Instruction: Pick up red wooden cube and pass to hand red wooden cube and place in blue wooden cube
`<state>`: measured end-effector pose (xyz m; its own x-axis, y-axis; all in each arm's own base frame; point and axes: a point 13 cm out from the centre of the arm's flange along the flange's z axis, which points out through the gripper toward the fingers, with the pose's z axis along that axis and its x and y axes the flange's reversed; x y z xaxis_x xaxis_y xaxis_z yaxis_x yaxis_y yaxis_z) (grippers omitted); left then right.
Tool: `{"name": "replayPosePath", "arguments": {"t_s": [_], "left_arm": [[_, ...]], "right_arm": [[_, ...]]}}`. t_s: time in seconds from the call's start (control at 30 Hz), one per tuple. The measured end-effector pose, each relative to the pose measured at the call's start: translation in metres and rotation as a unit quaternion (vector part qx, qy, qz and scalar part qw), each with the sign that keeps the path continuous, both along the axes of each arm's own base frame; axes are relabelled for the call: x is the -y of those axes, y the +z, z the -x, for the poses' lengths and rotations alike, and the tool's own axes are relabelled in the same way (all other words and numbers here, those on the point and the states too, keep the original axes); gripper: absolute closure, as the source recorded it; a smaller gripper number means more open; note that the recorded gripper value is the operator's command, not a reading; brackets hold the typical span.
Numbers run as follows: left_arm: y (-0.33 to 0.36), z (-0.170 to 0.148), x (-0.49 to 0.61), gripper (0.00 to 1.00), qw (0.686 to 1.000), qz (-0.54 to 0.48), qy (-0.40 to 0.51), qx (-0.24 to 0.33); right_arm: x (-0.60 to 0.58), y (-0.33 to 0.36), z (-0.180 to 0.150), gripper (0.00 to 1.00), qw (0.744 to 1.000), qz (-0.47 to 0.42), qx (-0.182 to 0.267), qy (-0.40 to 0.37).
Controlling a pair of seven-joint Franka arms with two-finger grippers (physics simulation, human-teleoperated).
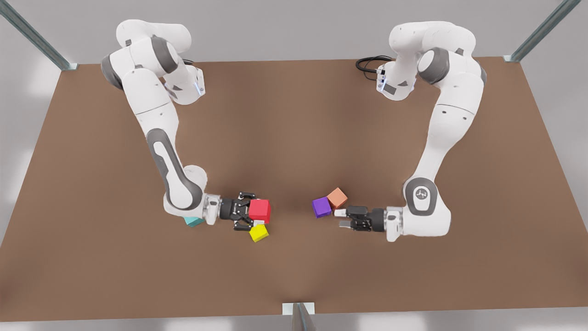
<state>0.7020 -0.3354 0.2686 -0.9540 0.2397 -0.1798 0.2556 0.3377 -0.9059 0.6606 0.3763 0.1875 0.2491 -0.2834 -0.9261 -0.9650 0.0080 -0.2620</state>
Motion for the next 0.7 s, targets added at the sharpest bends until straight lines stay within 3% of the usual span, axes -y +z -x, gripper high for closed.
{"name": "replayPosePath", "arguments": {"t_s": [0.07, 0.13, 0.2, 0.27, 0.37, 0.43, 0.57, 0.7], "left_arm": [[0.016, 0.021, -0.077, 0.00, 0.987, -0.133, -0.078, 0.043], [0.046, 0.043, -0.138, 0.00, 0.949, -0.277, -0.132, 0.068], [0.057, 0.059, -0.170, 0.00, 0.910, -0.376, -0.161, 0.063], [0.073, 0.123, -0.191, 0.00, 0.856, -0.488, -0.164, 0.048], [0.108, 0.136, -0.214, 0.00, 0.836, -0.533, -0.124, 0.045], [0.115, 0.138, -0.216, 0.00, 0.832, -0.542, -0.112, 0.036], [0.112, 0.143, -0.220, 0.00, 0.827, -0.553, -0.096, 0.008], [0.120, 0.140, -0.245, 0.00, 0.825, -0.561, -0.063, -0.021]], "right_arm": [[0.043, -0.009, 0.012, 0.46, 0.994, 0.093, 0.030, 0.056], [0.080, -0.006, 0.018, 0.46, 0.968, 0.201, 0.070, 0.130], [0.127, -0.009, 0.020, 0.46, 0.926, 0.309, 0.096, 0.193], [0.177, -0.019, 0.020, 0.46, 0.875, 0.406, 0.105, 0.242], [0.247, -0.033, 0.014, 0.46, 0.812, 0.507, 0.094, 0.275], [0.272, -0.039, 0.013, 0.46, 0.785, 0.544, 0.087, 0.284], [0.271, -0.037, 0.011, 0.46, 0.749, 0.586, 0.092, 0.295], [0.271, -0.035, 0.005, 0.46, 0.738, 0.607, 0.094, 0.280]]}}
